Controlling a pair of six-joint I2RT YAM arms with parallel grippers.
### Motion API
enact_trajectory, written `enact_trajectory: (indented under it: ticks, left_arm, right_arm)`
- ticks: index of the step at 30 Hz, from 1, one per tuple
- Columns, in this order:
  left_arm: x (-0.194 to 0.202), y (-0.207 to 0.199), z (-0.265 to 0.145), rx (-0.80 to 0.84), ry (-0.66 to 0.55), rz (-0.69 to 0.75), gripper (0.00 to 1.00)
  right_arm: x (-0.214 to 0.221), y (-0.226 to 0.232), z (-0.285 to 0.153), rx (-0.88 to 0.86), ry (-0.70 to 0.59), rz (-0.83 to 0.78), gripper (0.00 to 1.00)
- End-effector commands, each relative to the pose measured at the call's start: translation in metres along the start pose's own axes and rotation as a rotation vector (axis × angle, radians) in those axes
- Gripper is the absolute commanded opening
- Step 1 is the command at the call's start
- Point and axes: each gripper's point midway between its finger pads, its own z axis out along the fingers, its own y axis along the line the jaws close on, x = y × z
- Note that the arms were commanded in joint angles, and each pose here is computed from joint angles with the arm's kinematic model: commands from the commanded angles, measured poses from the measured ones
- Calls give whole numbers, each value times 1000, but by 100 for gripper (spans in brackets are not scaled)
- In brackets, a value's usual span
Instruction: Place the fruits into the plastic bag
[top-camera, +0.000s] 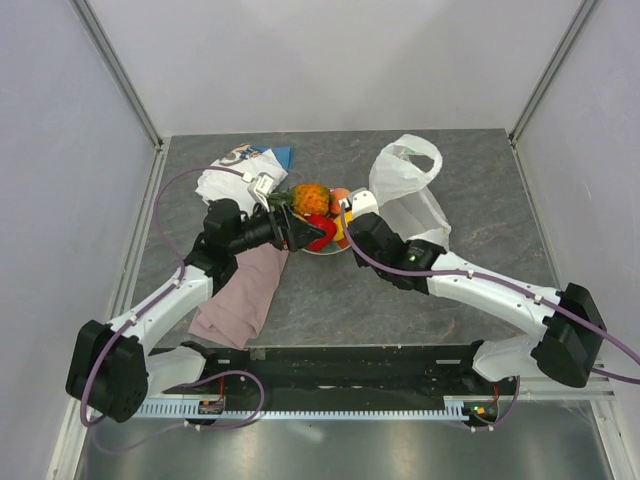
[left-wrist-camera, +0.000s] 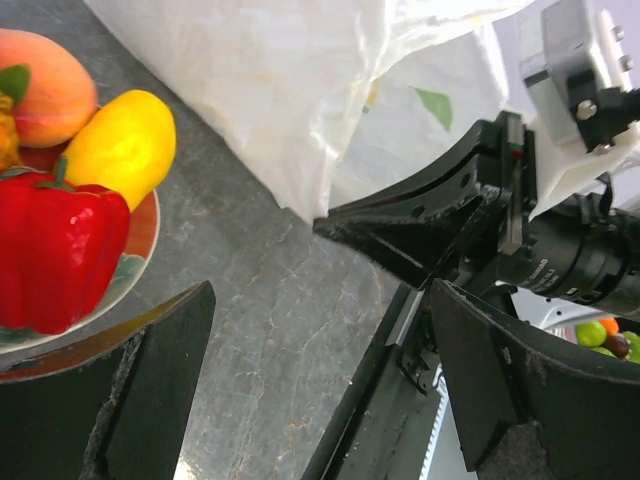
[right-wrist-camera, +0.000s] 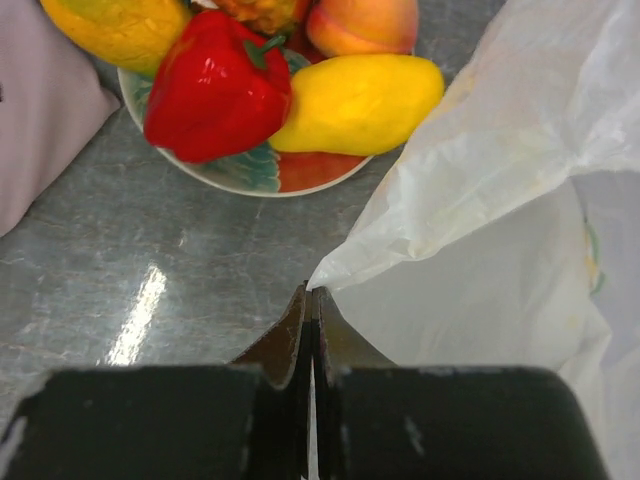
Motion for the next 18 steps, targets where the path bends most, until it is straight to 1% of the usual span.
enact_trajectory:
  ticks: [1, 8, 11, 18]
  left_arm:
    - [3, -15, 7, 101, 0, 20, 96]
    - [27, -29, 31, 156, 54, 36, 96]
    - [24, -35, 39, 166, 32, 37, 96]
    - [11, -23, 52, 112, -47, 16, 96]
  right_arm:
    - [-21, 21, -14, -133, -105, 151, 0]
    - [-20, 38, -30, -280, -138, 161, 0]
    - [-14, 39, -32, -301, -143, 163, 0]
    - [-4, 43, -36, -348, -142, 176, 0]
